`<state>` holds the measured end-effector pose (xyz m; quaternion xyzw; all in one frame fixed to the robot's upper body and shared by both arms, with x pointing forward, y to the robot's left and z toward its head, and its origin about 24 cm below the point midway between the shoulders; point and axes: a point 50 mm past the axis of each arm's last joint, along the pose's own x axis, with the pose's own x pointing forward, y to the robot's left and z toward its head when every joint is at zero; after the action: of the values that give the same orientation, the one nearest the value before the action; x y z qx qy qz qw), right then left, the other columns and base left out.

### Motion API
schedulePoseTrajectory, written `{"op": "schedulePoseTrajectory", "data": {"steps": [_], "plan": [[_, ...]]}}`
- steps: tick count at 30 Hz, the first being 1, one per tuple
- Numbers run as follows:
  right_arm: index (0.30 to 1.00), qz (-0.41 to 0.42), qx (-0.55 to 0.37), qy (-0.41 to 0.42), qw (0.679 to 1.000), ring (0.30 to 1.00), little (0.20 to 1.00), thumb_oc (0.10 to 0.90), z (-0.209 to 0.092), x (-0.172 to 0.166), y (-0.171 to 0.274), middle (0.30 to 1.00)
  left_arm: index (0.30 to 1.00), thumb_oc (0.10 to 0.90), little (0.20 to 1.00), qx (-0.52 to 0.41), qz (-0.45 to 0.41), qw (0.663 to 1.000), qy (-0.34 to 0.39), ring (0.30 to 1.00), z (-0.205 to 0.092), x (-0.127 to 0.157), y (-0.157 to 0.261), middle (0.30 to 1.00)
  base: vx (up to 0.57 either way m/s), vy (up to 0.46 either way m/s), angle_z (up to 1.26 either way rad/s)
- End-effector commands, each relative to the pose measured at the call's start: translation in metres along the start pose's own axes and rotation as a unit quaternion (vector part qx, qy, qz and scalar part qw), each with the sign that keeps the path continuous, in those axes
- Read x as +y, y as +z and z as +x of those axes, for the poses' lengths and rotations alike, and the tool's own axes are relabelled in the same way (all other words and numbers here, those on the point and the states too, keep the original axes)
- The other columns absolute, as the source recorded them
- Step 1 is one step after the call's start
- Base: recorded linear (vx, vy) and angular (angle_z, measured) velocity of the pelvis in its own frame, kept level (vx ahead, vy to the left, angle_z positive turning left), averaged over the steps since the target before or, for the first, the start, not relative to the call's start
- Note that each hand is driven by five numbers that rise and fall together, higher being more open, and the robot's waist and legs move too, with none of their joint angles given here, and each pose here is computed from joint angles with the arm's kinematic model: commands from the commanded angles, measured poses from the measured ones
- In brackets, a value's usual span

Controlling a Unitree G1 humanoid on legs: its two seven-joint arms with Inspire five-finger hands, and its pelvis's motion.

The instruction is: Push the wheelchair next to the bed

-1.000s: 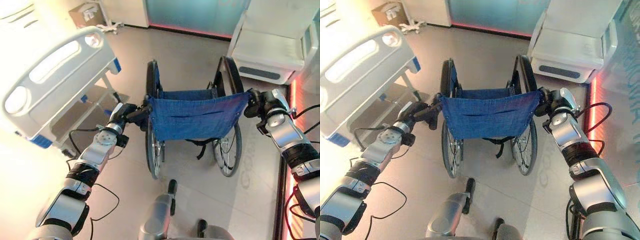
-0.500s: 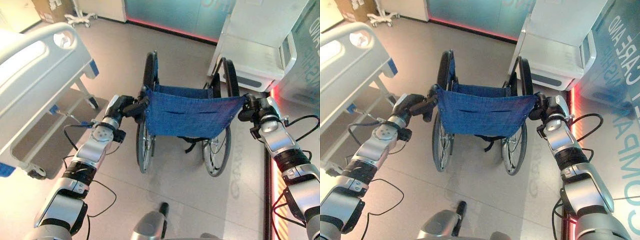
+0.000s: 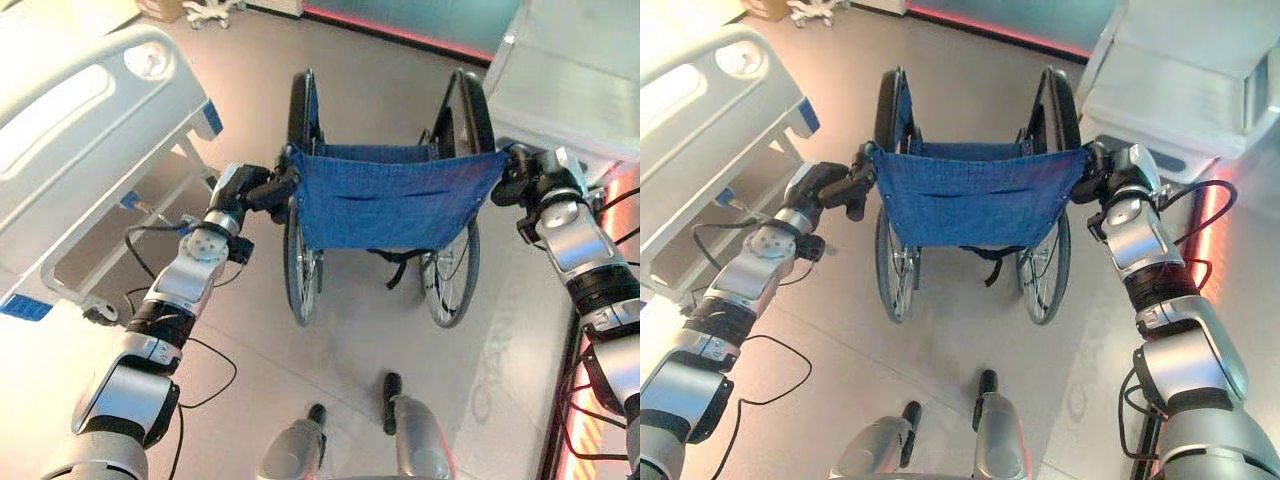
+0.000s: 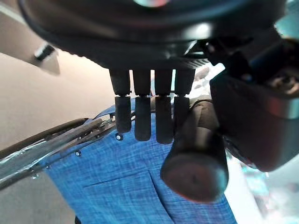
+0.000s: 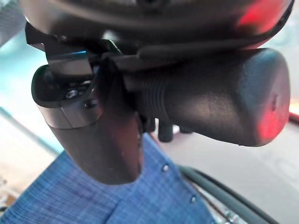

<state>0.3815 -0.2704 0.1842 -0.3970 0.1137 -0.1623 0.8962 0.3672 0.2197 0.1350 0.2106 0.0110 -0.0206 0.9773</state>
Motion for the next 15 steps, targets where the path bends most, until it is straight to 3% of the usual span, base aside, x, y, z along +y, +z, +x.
{"op": "schedulePoseTrajectory", "data": {"steps": [1,9,15], "plan": [[0.3,-0.011,-0.077,0.145,0.986,0.3,0.3,0.4,-0.018,0.058,0.018,0.3,0.3,0.4,0.3,0.055,0.014,0.998,0.011,0.3,-0.004,-0.006,-0.028,0.3,0.61,-0.206,0.27],[0.3,-0.015,-0.052,0.135,0.989,0.3,0.3,0.4,-0.025,0.089,-0.004,0.3,0.3,0.4,0.3,0.046,-0.005,0.999,-0.001,0.3,-0.007,-0.027,-0.039,0.3,0.56,-0.134,0.18],[0.3,-0.022,-0.068,0.141,0.987,0.3,0.3,0.4,-0.022,0.074,0.008,0.3,0.3,0.4,0.3,0.032,0.001,0.999,0.021,0.3,-0.013,-0.007,-0.035,0.3,0.49,0.14,-0.72]]}}
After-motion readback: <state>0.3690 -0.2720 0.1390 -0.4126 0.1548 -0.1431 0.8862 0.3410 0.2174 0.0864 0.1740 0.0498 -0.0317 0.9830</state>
